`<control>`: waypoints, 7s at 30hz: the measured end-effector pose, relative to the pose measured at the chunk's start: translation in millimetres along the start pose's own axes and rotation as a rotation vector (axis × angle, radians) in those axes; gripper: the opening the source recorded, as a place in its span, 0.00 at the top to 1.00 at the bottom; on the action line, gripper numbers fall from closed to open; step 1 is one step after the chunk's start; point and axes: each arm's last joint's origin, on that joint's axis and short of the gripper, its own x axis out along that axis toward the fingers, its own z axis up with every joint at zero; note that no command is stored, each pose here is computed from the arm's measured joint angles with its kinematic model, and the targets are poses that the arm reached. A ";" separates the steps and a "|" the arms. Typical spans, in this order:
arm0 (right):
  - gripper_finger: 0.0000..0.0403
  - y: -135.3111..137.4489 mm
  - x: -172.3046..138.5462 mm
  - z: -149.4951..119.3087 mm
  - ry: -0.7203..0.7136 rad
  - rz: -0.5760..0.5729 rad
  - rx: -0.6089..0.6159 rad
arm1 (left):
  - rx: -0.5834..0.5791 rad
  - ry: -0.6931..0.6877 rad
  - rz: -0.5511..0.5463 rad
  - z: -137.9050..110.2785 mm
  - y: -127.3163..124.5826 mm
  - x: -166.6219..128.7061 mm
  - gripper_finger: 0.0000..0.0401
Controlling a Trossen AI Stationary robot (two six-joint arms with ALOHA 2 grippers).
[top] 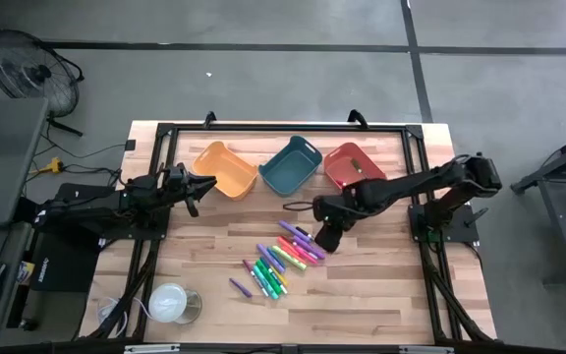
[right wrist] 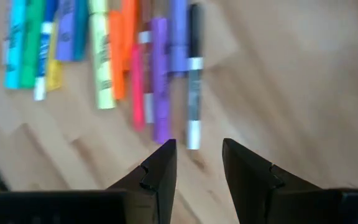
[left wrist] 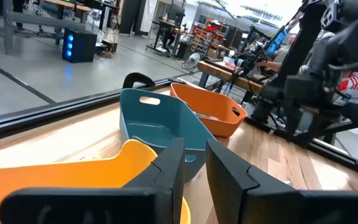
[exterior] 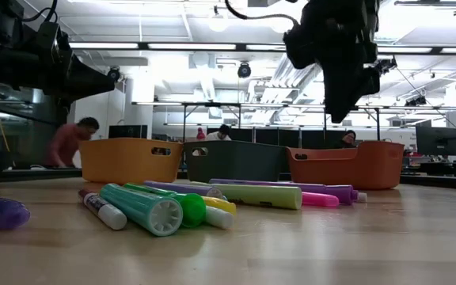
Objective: Pick & Place Markers
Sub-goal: Put the black marker pen into the orange bin, then put the top purple highlighter pen into the blue bin
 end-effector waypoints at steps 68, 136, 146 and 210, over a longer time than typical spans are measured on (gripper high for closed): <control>0.83 5.5 118.7 26.6 0.190 -0.268 0.111 | 0.000 0.001 0.000 -0.1 0.0 0.0 0.85; 0.96 -30.8 -69.9 74.4 -0.032 -0.408 0.165 | 0.000 0.000 0.000 0.1 0.0 0.0 0.85; 0.96 -93.6 -77.1 94.9 0.012 -0.482 0.159 | 0.000 0.000 0.000 0.0 0.0 0.0 0.85; 0.73 -69.4 -36.8 14.9 -0.221 -0.080 -0.046 | 0.000 0.000 0.000 0.1 0.0 0.0 0.85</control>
